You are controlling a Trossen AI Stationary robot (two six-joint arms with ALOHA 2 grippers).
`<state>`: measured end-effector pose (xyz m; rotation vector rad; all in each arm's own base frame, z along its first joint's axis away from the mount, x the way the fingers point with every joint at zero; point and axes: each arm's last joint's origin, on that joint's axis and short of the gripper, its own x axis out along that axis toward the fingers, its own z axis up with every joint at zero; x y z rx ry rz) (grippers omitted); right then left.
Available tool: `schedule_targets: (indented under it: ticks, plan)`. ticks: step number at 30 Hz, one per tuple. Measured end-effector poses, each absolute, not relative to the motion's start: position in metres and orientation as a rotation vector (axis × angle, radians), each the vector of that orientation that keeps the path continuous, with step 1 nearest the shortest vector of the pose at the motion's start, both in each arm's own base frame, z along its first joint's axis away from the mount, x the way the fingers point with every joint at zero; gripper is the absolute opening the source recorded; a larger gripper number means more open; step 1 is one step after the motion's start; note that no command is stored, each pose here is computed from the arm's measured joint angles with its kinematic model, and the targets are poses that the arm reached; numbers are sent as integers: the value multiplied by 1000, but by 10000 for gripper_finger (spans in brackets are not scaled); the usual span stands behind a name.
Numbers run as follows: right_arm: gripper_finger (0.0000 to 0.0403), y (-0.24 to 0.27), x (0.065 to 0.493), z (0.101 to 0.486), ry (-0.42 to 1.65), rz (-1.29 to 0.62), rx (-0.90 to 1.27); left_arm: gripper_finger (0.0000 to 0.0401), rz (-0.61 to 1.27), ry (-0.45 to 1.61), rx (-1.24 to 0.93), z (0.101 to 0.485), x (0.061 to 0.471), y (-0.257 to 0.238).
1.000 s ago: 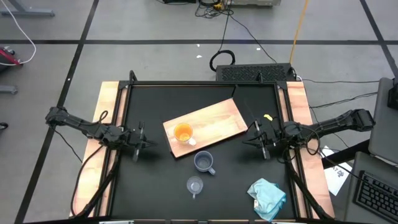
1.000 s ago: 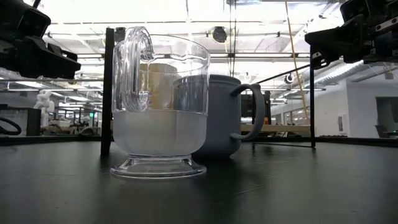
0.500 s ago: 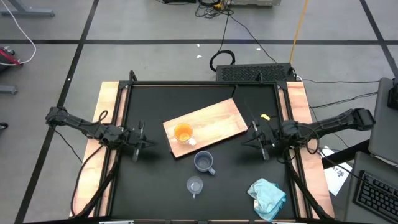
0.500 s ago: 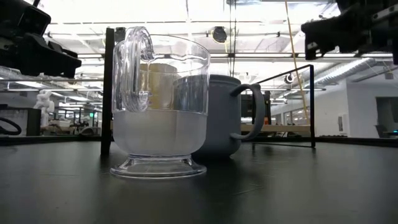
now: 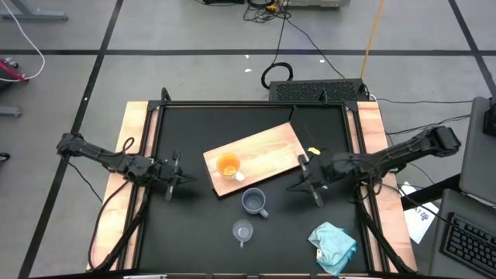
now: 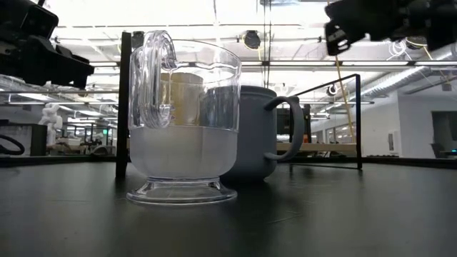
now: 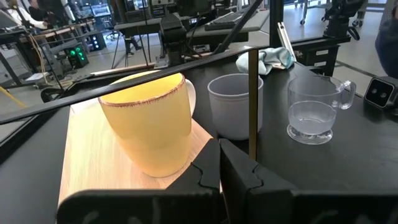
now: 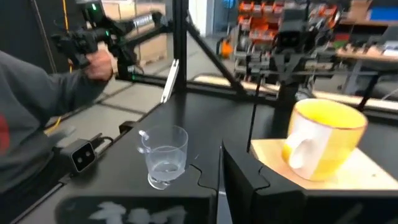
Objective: Stack small to large cups/mugs on shelf
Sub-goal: Put the gray mug on the shelf
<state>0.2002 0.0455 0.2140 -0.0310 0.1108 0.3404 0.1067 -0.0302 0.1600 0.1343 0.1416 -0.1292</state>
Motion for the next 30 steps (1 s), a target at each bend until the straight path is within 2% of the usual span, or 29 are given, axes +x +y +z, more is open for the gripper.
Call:
schedule_targets:
  ticks: [9, 13, 18, 24, 30]
  plan:
    - [6, 57, 258, 224, 363, 338, -29, 5, -128, 143, 116, 160, 107, -30]
    - [6, 59, 273, 225, 511, 329, -31, 3, -127, 143, 104, 160, 107, -30]
    - [9, 55, 288, 240, 649, 277, 43, 18, -126, 144, 96, 160, 107, -30]
    - [60, 44, 301, 256, 827, 190, 135, 13, -126, 143, 96, 160, 107, -30]
    - [129, 32, 313, 260, 857, 75, 311, 3, -126, 143, 94, 160, 107, -30]
